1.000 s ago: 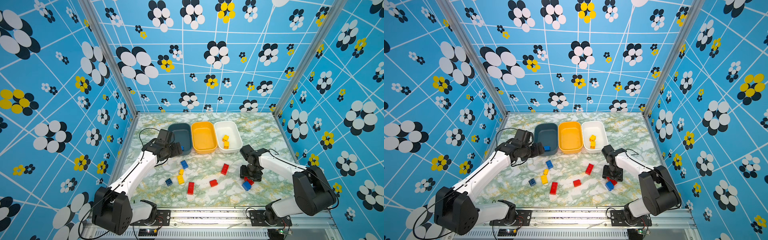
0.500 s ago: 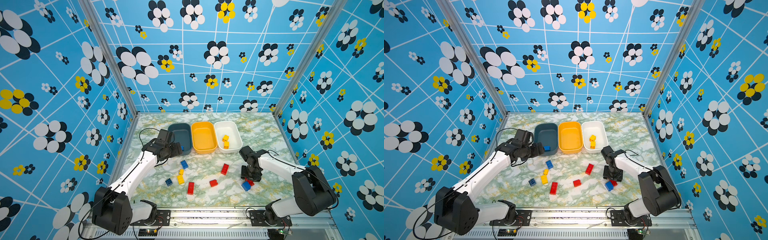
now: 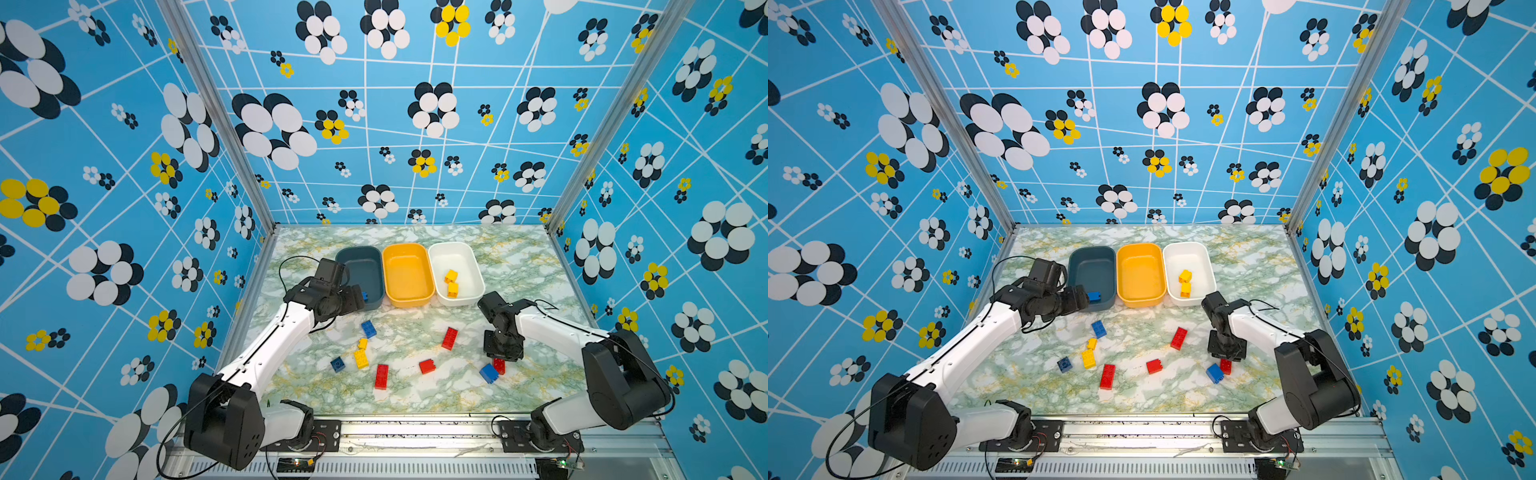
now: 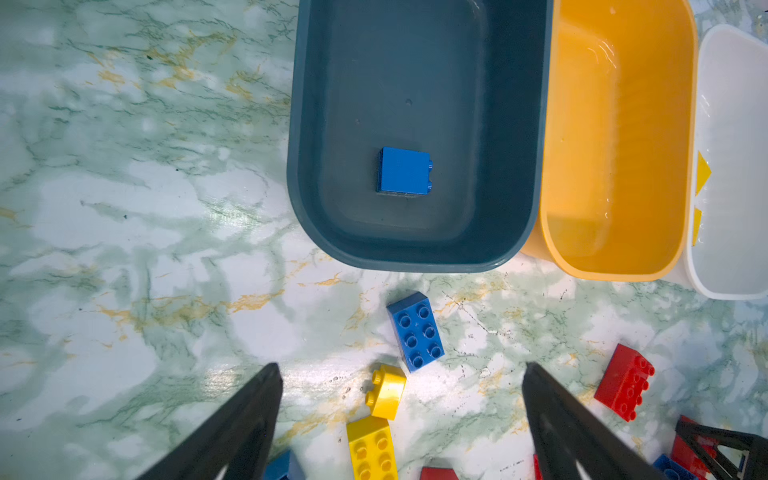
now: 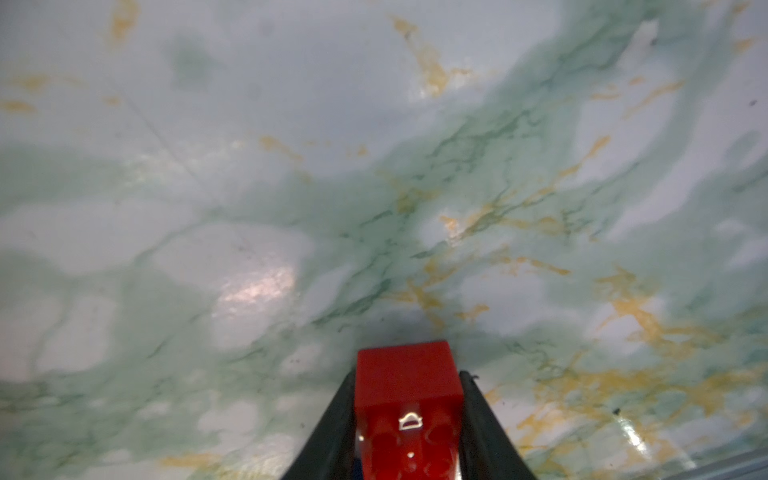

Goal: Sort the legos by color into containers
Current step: 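Grasp a red brick with right gripper, then lift the red brick and carry it over the yellow bin with right gripper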

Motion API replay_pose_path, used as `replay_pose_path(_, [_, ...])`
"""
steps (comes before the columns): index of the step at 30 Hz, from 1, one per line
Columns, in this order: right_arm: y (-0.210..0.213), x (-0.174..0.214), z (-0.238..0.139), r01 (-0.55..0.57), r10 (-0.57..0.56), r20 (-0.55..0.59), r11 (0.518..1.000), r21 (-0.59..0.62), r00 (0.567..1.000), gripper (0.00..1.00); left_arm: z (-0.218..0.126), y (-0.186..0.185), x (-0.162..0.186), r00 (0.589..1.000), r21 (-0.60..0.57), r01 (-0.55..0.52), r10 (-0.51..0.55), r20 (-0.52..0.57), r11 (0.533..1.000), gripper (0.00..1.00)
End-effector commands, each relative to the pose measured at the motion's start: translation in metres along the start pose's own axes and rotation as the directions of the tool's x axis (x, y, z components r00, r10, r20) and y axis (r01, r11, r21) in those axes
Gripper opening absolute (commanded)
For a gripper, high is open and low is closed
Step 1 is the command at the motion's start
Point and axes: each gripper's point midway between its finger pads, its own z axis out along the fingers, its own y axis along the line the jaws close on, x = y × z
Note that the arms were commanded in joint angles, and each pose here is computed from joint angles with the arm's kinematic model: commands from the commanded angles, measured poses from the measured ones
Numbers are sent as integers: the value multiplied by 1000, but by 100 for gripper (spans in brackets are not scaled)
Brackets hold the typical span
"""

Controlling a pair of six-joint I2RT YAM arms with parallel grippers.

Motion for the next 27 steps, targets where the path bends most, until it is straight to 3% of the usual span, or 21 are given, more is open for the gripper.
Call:
replay_pose_path(1, [-4, -6, 1, 22, -23, 15, 999, 44, 1000, 34, 2, 4, 4, 1000, -6, -15, 15, -10, 1000, 92])
replay_pose_path(9, [-4, -14, -14, 24, -25, 41, 999, 45, 999, 26, 1, 9, 1, 1000, -8, -10, 10, -8, 1000, 92])
replay_pose_path(16, [12, -39, -61, 25, -22, 134, 999, -21, 991, 25, 1, 12, -1, 1000, -6, -5, 5, -6, 1000, 92])
replay_pose_path(27, [128, -95, -127, 176, -120, 273, 966, -190, 954, 24, -1, 15, 3, 1000, -3, 1, -1, -10, 1000, 92])
